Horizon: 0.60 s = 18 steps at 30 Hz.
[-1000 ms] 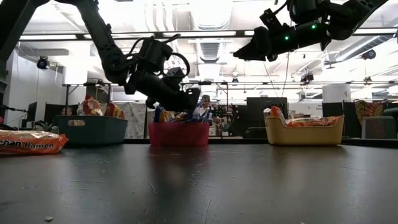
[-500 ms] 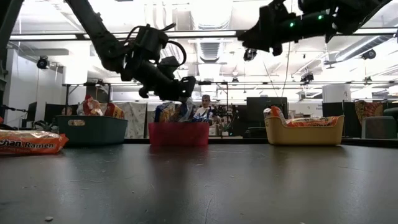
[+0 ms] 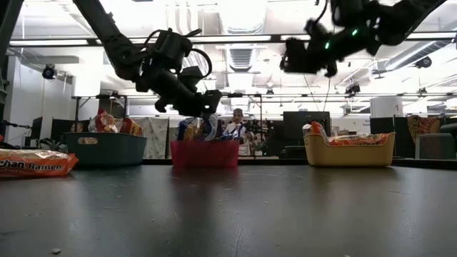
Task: Sort Maruchan noodles
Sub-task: Put the blue noodle pack into the pink bin
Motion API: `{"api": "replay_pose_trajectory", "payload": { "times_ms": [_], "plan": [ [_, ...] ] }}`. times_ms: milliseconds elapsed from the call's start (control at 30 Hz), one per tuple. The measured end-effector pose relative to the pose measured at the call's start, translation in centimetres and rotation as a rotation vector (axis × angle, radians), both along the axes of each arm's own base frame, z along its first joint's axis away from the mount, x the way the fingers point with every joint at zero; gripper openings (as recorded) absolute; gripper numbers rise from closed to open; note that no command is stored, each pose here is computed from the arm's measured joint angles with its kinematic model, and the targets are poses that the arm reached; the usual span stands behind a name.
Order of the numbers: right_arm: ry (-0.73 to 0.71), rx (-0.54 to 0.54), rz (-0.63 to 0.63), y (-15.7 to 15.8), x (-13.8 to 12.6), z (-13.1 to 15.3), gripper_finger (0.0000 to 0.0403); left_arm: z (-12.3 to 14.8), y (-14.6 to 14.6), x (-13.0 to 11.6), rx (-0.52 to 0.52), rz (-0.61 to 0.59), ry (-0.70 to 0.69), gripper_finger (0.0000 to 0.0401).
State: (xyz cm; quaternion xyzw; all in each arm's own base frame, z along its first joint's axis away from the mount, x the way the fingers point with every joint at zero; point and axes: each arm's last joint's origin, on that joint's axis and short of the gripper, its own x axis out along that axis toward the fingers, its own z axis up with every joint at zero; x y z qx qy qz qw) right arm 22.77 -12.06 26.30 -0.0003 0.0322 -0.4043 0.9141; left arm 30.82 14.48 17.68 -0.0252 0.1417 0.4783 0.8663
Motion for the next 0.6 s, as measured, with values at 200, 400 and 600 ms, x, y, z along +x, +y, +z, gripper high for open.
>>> {"api": "replay_pose_trajectory", "payload": {
  "times_ms": [200, 400, 600],
  "plan": [
    [0.051, -0.004, -0.077, -1.4, 0.7, -1.4, 0.0009, 0.5, 0.0, -0.5, 0.006, 0.04, 0.02, 0.0],
    [0.025, -0.016, -0.076, -1.3, 0.6, -0.7, 0.0009, 1.0, 0.0, -1.0, -0.002, 0.083, 0.04, 0.0],
    [0.03, -0.013, -0.077, -1.2, 0.5, -0.6, 0.0009, 0.6, 0.1, -1.3, -0.023, 0.112, 0.067, 0.0]
  ]
}}
